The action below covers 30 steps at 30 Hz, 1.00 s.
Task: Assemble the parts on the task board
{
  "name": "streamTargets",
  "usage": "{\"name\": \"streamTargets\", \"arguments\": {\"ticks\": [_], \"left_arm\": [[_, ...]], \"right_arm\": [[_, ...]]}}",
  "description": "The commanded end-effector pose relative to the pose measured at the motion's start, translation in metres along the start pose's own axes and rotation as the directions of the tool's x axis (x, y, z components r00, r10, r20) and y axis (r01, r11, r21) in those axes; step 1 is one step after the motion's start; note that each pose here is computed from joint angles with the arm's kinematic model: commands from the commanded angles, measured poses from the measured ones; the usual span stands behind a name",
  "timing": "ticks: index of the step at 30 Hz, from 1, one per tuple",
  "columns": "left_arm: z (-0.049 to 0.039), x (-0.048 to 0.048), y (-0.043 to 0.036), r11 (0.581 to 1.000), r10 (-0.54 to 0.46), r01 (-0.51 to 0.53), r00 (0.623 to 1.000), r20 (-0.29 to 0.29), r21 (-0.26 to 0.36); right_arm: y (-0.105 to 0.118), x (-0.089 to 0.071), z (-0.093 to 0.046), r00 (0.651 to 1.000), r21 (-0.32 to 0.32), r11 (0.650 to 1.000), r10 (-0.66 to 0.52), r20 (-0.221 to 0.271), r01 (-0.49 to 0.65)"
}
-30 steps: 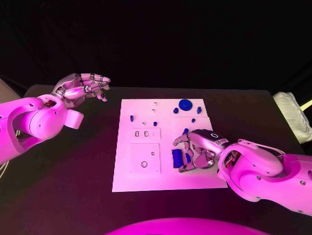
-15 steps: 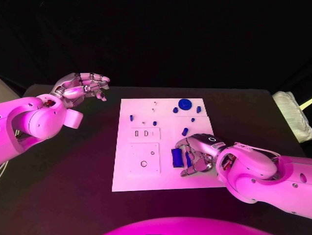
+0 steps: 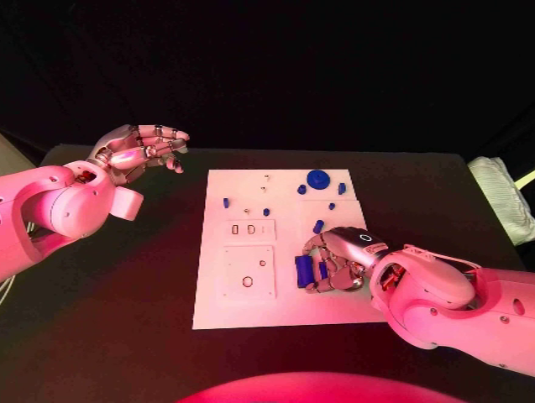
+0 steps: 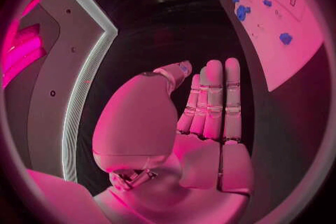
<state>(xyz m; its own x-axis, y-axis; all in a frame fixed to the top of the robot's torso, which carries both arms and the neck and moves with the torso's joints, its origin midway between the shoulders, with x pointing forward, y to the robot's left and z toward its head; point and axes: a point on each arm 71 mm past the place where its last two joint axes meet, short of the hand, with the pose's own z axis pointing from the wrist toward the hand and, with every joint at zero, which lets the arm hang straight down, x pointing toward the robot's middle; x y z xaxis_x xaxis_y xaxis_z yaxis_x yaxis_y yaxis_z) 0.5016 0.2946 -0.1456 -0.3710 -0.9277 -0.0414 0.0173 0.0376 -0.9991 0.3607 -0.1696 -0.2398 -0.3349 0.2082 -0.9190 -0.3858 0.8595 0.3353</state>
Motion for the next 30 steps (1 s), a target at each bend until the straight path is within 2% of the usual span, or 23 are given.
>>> {"name": "streamTargets", "arguments": {"ticks": [1, 8, 22, 26, 30], "left_arm": [[0.0003, 0.0022, -0.0009, 1.0, -0.006, 0.006, 1.0, -0.018, 0.006], [0.0, 0.0019, -0.0007, 1.0, -0.006, 0.006, 1.0, -0.018, 0.003], [-0.0003, 0.0015, -0.0003, 1.0, -0.006, 0.006, 1.0, -0.019, -0.002], [-0.0003, 0.0014, -0.0003, 1.0, -0.006, 0.006, 1.0, -0.019, -0.003], [-0.0003, 0.0013, -0.0002, 1.0, -0.006, 0.006, 1.0, -0.018, -0.003]], "right_arm": [[0.0021, -0.0024, -0.0006, 0.999, -0.014, 1.0, 0.017, 0.046, -0.016], [0.0002, -0.0031, -0.0002, 0.998, -0.006, 1.0, 0.02, 0.057, -0.02], [-0.0002, 0.0026, 0.0015, 1.0, -0.01, 1.0, -0.024, -0.016, 0.024], [0.001, 0.0033, 0.0018, 0.999, -0.02, 0.999, -0.027, -0.024, 0.027], [0.0023, 0.0025, 0.0019, 1.0, -0.031, 0.999, -0.021, -0.011, 0.02]]}}
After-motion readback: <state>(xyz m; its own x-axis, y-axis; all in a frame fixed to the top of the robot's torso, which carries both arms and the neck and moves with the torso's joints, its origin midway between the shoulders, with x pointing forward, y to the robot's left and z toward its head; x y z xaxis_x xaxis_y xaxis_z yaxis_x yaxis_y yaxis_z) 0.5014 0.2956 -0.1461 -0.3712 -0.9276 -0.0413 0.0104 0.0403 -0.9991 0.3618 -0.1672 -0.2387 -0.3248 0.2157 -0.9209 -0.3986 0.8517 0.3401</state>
